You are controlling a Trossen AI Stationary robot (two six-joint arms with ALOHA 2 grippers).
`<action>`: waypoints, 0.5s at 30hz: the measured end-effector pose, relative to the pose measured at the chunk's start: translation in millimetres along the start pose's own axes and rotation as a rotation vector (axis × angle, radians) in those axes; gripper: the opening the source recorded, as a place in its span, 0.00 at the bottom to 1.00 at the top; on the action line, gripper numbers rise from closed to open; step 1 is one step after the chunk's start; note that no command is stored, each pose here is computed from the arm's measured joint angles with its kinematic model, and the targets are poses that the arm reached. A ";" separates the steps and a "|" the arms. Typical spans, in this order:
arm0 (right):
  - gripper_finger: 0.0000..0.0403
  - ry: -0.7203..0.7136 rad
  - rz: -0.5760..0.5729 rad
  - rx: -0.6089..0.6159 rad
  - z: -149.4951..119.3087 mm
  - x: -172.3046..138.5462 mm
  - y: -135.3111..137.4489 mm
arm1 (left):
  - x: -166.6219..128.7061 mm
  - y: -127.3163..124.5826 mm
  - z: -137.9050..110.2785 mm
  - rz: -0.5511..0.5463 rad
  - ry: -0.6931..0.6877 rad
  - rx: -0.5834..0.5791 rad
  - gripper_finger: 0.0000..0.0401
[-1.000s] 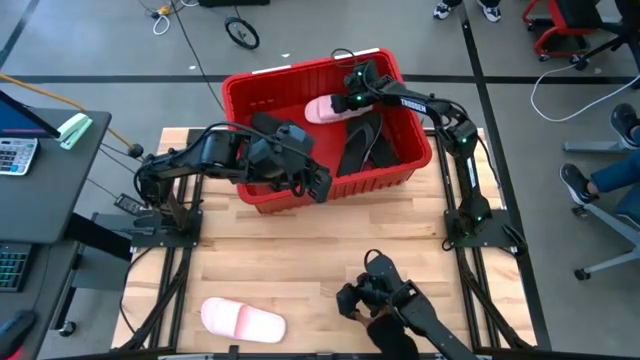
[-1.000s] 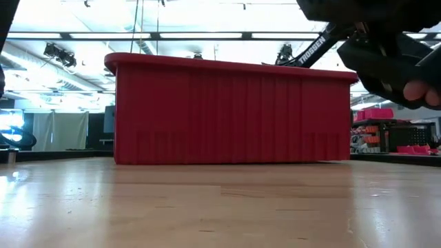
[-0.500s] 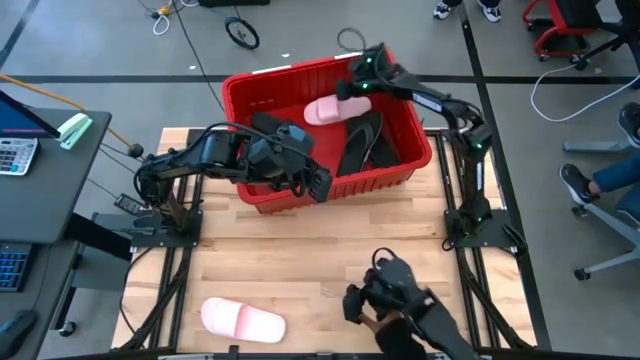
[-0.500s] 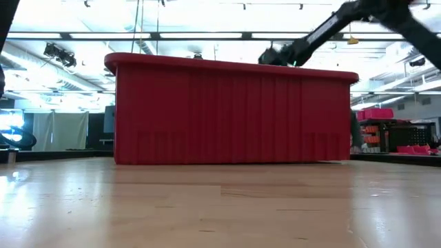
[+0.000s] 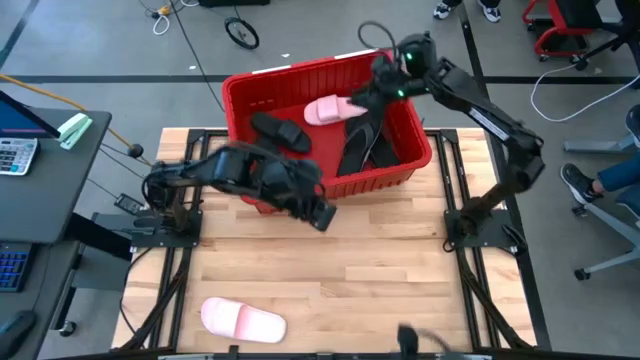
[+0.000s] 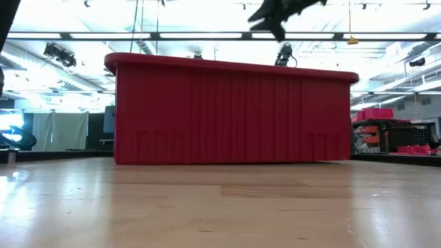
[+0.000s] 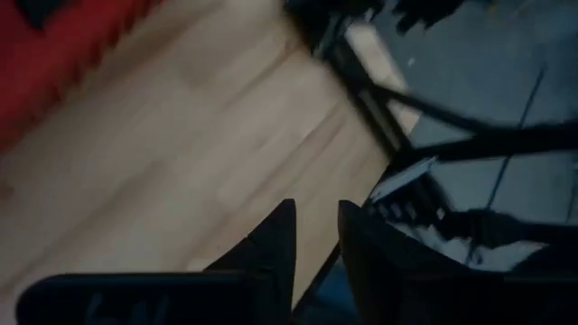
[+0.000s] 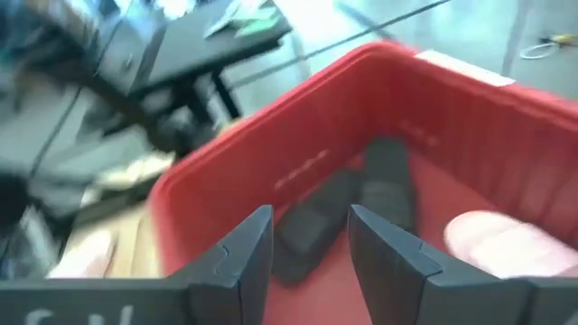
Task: Pick and place slides into bin
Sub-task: Put the pink slide into the red container
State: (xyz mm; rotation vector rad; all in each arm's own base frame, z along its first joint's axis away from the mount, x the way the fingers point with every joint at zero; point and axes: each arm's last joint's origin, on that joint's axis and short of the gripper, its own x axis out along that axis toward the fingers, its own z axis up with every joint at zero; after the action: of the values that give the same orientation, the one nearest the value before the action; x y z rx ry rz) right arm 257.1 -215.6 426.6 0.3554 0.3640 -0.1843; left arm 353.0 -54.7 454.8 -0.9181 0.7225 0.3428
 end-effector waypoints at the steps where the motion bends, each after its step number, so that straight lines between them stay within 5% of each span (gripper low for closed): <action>1: 0.37 0.022 0.007 -0.029 -1.8 -5.7 10.7 | 3.1 -1.6 -5.2 0.011 0.018 -0.011 0.23; 4: 0.37 0.074 0.038 -0.093 -7.4 -16.2 42.2 | 13.4 -1.9 -24.4 0.101 0.091 -0.088 0.25; 9: 0.37 0.119 0.099 -0.137 -14.8 -30.5 78.1 | 26.3 3.8 -62.5 0.362 0.170 -0.377 0.26; 15: 0.37 0.179 0.184 -0.164 -24.9 -41.6 109.5 | 43.8 -4.6 -109.7 0.404 0.264 -0.378 0.26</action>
State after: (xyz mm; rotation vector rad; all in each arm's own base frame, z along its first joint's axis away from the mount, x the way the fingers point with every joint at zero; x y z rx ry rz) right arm 237.1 -100.7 454.0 0.2422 0.5169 0.0580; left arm 341.1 -148.2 383.5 -1.1864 1.1140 0.7424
